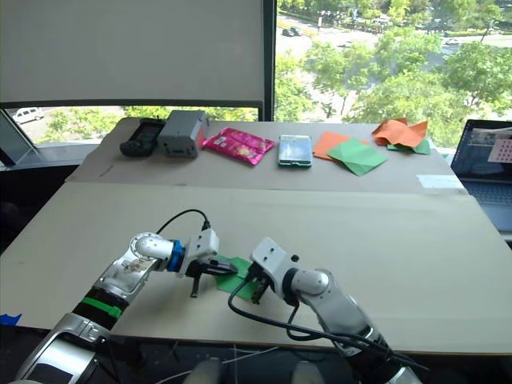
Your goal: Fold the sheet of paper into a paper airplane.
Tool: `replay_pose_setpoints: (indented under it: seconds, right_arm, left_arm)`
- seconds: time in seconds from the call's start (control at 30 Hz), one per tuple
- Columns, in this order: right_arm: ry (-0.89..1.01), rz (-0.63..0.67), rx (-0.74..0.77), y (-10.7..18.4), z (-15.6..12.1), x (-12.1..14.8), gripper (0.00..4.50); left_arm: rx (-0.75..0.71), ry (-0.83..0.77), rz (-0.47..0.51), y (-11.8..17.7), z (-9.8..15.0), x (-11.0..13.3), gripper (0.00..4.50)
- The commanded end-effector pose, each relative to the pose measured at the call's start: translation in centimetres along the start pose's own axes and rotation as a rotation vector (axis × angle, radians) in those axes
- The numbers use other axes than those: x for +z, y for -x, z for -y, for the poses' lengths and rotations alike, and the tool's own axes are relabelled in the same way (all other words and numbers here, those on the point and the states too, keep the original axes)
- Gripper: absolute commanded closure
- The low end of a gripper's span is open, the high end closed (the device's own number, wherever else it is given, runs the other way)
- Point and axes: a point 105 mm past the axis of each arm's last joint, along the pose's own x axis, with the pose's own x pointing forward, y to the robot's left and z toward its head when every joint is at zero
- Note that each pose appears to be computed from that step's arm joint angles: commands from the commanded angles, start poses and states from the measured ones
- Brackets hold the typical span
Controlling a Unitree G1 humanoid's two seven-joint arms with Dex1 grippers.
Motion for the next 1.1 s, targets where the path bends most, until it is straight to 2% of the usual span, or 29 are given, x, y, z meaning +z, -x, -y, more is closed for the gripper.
replay_pose_setpoints:
  seconds: [0.03,0.3,0.8,1.1]
  right_arm:
    - [-0.048,-0.098,0.010,0.0,-0.2,-2.4,4.48]
    - [-0.048,-0.100,0.010,-0.1,-0.1,-2.3,4.48]
    - [-0.051,-0.097,0.016,-0.2,-0.3,-2.1,4.48]
    - [-0.046,-0.092,0.018,-0.2,-0.3,-1.8,4.48]
  left_arm:
    - [0.020,0.109,-0.143,1.2,0.4,-4.5,4.50]
    - [0.035,0.131,-0.149,2.1,0.6,-5.2,4.50]
    - [0.095,0.200,-0.199,4.9,1.3,-7.8,4.50]
    - [0.139,0.206,-0.187,5.9,0.7,-7.5,4.50]
